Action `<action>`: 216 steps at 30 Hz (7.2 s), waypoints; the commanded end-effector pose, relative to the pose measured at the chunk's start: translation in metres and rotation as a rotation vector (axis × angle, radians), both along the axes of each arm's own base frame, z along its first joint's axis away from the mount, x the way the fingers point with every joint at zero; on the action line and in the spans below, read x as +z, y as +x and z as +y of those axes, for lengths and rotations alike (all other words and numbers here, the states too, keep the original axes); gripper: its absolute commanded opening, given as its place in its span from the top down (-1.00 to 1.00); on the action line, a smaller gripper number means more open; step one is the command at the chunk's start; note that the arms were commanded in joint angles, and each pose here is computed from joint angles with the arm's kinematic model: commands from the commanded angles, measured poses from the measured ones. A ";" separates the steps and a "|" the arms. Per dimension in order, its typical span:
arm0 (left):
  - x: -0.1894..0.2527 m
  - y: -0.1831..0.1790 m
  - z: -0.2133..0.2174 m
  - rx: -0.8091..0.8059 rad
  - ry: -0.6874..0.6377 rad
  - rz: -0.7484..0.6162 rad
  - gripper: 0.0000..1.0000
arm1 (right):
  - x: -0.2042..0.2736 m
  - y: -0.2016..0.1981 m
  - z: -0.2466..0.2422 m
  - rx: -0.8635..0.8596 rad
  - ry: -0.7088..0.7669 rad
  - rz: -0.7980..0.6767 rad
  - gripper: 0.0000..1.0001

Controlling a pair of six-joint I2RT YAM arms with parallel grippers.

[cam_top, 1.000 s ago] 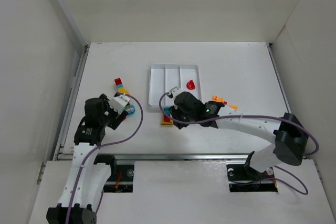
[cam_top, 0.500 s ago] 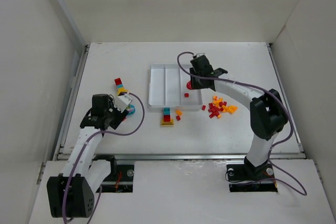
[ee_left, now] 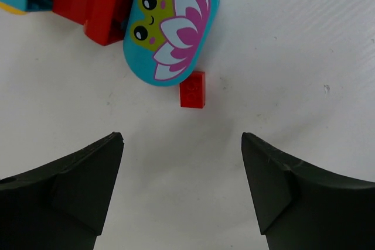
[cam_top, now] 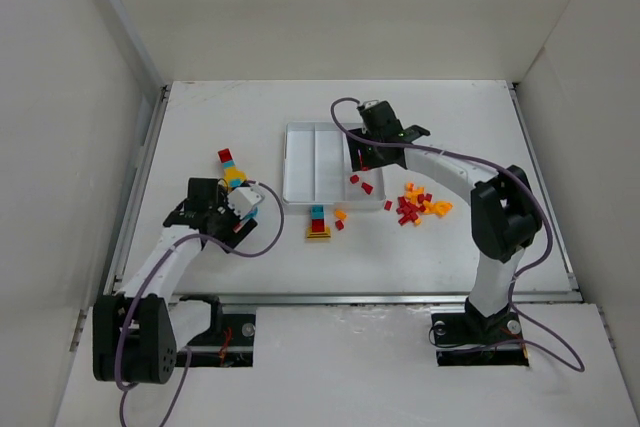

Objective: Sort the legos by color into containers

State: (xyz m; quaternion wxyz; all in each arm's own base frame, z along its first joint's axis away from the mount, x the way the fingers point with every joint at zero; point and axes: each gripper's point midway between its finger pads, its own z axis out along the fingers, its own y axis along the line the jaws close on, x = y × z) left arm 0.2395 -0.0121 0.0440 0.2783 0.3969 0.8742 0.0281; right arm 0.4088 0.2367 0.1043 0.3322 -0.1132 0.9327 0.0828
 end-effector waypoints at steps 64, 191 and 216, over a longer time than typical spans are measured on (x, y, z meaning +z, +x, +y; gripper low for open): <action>0.304 -0.012 -0.109 -0.483 -0.533 -0.927 1.00 | 0.301 -0.173 0.148 0.712 0.782 -0.387 -0.17; 0.145 0.036 -0.022 0.132 -0.289 -0.611 -1.00 | -0.038 -0.076 -0.068 -0.224 0.008 0.176 0.49; 0.142 0.031 -0.023 0.126 -0.293 -0.600 -1.00 | -0.061 -0.083 -0.088 -0.238 -0.093 0.212 0.27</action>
